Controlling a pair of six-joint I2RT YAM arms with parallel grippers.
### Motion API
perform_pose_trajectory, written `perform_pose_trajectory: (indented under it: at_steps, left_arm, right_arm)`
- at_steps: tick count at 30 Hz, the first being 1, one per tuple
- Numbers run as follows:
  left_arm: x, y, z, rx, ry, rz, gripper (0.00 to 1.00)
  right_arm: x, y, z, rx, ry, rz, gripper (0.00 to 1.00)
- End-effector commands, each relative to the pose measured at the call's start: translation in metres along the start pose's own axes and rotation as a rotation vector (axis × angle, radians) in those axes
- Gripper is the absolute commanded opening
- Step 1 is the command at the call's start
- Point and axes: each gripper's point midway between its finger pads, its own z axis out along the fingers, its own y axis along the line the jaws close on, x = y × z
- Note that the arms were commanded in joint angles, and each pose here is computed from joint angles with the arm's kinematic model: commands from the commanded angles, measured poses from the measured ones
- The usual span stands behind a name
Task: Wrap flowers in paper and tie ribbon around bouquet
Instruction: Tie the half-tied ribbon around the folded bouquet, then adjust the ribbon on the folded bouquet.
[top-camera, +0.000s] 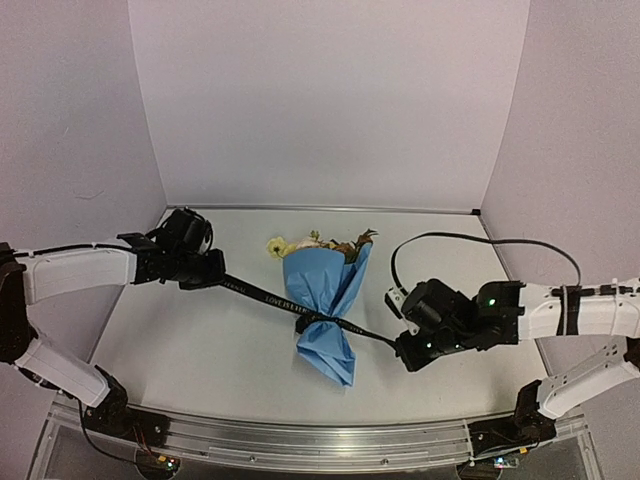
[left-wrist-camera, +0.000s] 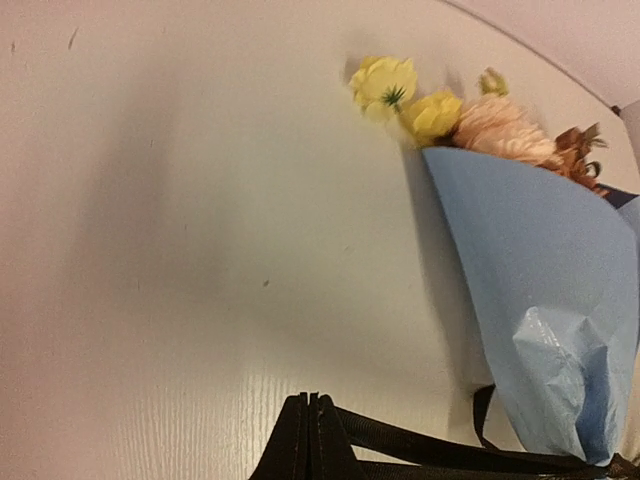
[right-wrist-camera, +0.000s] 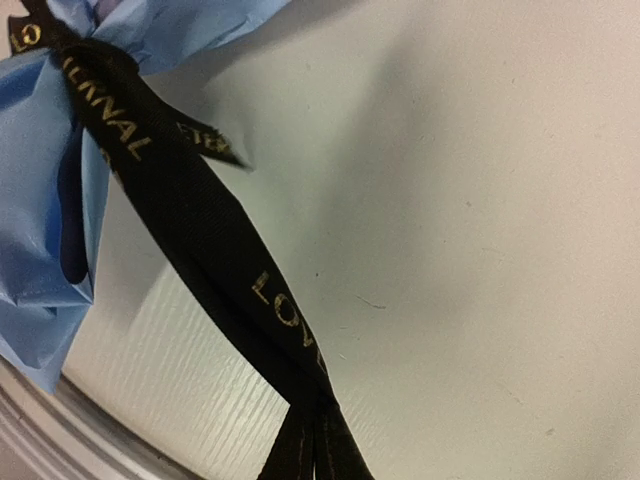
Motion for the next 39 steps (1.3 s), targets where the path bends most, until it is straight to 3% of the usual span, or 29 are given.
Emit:
perform_pose_trajectory:
  at_steps: [1, 6, 15, 20, 24, 30, 34, 39]
  left_arm:
    - [-0.103, -0.001, -0.07, -0.063, -0.286, 0.031, 0.0]
    - [-0.104, -0.018, -0.07, -0.005, -0.225, 0.078, 0.0]
    - [0.036, 0.028, 0.016, -0.007, 0.108, -0.007, 0.0]
    - [0.075, 0.01, 0.018, 0.074, 0.132, 0.02, 0.0]
    - [0.07, 0.011, 0.012, 0.054, 0.077, 0.039, 0.0]
    - [0.028, 0.012, -0.003, 0.027, -0.038, 0.054, 0.0]
    - [0.026, 0.008, 0.0, 0.037, -0.017, 0.088, 0.0]
    - [0.024, 0.001, 0.003, 0.059, -0.005, 0.099, 0.04]
  right_arm:
    - [0.015, -0.029, -0.055, 0.082, 0.128, -0.112, 0.0]
    - [0.018, -0.026, -0.059, 0.078, 0.188, -0.148, 0.0]
    - [0.094, -0.031, 0.004, 0.146, 0.454, -0.031, 0.0]
    - [0.101, -0.016, 0.016, 0.112, 0.452, -0.034, 0.03]
    - [0.095, -0.002, 0.012, 0.036, 0.423, -0.039, 0.28]
    - [0.074, -0.01, -0.004, 0.036, 0.302, -0.049, 0.53]
    - [0.055, -0.025, -0.004, 0.064, 0.251, 0.005, 0.56]
    - [0.031, -0.015, 0.015, 0.072, 0.244, -0.165, 0.53]
